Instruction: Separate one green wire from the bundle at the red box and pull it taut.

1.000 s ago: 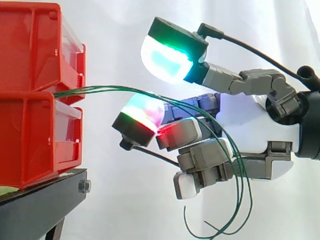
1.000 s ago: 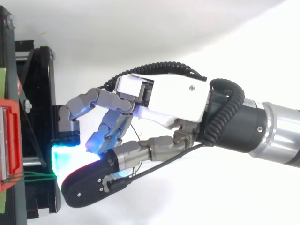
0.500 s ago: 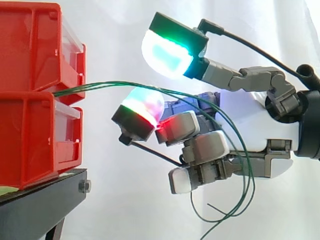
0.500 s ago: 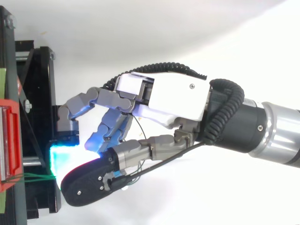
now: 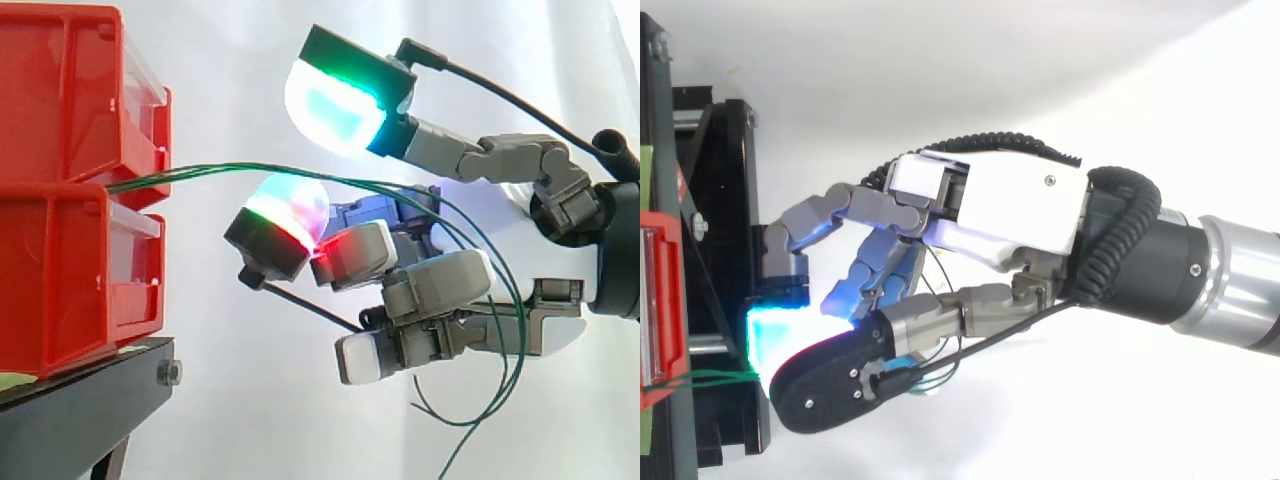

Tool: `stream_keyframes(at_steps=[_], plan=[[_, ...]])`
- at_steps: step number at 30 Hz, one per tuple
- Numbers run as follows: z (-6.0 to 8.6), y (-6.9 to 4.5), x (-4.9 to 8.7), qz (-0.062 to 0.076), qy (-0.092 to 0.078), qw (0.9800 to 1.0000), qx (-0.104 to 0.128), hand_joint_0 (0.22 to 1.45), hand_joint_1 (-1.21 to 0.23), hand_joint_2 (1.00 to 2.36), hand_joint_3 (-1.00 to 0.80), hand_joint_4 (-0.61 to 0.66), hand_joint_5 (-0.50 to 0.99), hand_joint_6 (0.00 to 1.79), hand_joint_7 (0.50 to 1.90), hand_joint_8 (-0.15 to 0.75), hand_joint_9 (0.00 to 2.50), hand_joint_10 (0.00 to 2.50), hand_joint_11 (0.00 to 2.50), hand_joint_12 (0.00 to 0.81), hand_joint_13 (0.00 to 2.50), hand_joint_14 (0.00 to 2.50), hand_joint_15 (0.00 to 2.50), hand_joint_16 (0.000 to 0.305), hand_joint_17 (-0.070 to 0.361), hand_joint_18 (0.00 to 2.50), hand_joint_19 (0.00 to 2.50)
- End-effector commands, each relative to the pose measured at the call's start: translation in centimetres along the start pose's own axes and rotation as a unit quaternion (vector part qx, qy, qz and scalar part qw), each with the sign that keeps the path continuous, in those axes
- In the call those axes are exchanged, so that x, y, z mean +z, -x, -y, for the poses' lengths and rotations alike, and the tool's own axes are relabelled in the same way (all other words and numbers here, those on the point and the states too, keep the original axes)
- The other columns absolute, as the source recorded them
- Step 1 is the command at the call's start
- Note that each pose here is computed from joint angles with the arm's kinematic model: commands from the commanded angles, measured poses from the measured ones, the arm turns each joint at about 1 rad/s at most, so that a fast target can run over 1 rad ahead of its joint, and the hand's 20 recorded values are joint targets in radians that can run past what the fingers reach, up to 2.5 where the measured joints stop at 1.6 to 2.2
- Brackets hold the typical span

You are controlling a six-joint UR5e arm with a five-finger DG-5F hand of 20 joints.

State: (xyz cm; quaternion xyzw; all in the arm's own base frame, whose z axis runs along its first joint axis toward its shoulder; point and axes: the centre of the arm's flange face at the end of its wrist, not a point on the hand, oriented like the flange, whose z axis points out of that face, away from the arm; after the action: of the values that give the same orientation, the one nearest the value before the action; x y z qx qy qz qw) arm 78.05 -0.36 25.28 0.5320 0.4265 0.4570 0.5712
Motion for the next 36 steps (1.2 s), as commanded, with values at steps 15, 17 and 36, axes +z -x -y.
stream_keyframes(at_steps=[15, 17, 36], plan=[[0.17, 0.06, -0.12, -0.001, -0.005, 1.0, -0.005, 0.62, -0.67, 1.0, -0.5, 0.22, -0.22, 0.85, 1.02, 0.333, 1.16, 0.01, 1.35, 0.323, 1.64, 0.0, 1.64, 0.056, 0.125, 1.05, 0.59], [0.14, 0.09, -0.13, 0.001, -0.007, 0.9999, -0.008, 0.62, -0.67, 1.0, -0.5, 0.22, -0.22, 0.85, 1.03, 0.333, 1.15, 0.01, 1.36, 0.319, 1.63, 0.02, 1.64, 0.056, 0.126, 1.06, 0.59], [0.11, -0.28, -0.21, 0.003, -0.006, 0.9986, -0.053, 0.56, -0.61, 1.0, -0.5, 0.22, -0.22, 0.85, 1.0, 0.319, 1.17, 0.2, 1.56, 0.335, 1.47, 1.1, 1.2, 0.059, 0.132, 1.09, 0.62]])
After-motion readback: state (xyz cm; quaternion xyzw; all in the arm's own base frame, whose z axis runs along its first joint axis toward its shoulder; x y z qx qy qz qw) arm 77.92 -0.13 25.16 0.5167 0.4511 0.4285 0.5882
